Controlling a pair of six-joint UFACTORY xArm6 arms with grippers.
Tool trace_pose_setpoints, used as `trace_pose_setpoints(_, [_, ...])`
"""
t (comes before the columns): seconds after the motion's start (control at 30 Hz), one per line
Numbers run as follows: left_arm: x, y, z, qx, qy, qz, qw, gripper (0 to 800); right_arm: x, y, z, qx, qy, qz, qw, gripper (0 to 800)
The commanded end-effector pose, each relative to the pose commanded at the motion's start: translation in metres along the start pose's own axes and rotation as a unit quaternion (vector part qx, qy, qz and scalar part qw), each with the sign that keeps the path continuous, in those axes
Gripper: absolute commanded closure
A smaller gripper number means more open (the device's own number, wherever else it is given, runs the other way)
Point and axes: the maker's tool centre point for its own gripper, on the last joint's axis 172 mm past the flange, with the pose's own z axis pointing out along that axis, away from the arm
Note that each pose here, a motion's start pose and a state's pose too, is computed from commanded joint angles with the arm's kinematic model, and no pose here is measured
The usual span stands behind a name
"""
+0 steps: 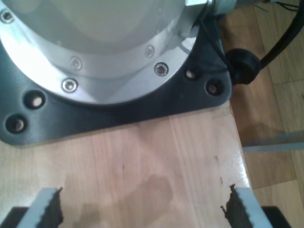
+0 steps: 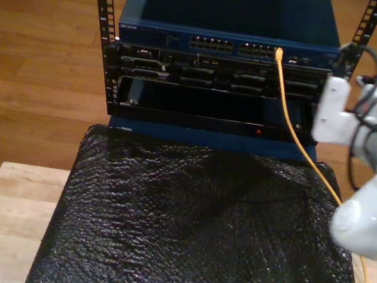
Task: Grab the cable and plug it in
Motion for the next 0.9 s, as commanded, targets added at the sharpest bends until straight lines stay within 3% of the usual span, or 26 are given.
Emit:
trace_pose_setpoints(0.27, [0.0, 0.0, 0.0, 0.0, 0.0, 0.0, 1.0, 0, -0.095, -0.022, 0.001, 0.082, -0.049, -0.026, 0.995, 212])
trace_pose_setpoints(0.5, [0.0, 0.0, 0.0, 0.0, 0.0, 0.0, 1.0, 0, -0.157, -0.062, -0.017, 0.179, -0.069, -0.053, 0.98, 97])
trace_pose_setpoints(0.7, [0.0, 0.0, 0.0, 0.0, -0.001, 0.0, 1.0, 0, -0.194, -0.112, -0.043, 0.277, -0.056, -0.078, 0.956, 11])
trace_pose_setpoints(0.9, [0.0, 0.0, 0.0, 0.0, 0.0, 0.0, 1.0, 0, -0.222, -0.157, -0.076, 0.364, -0.027, -0.077, 0.928, 7])
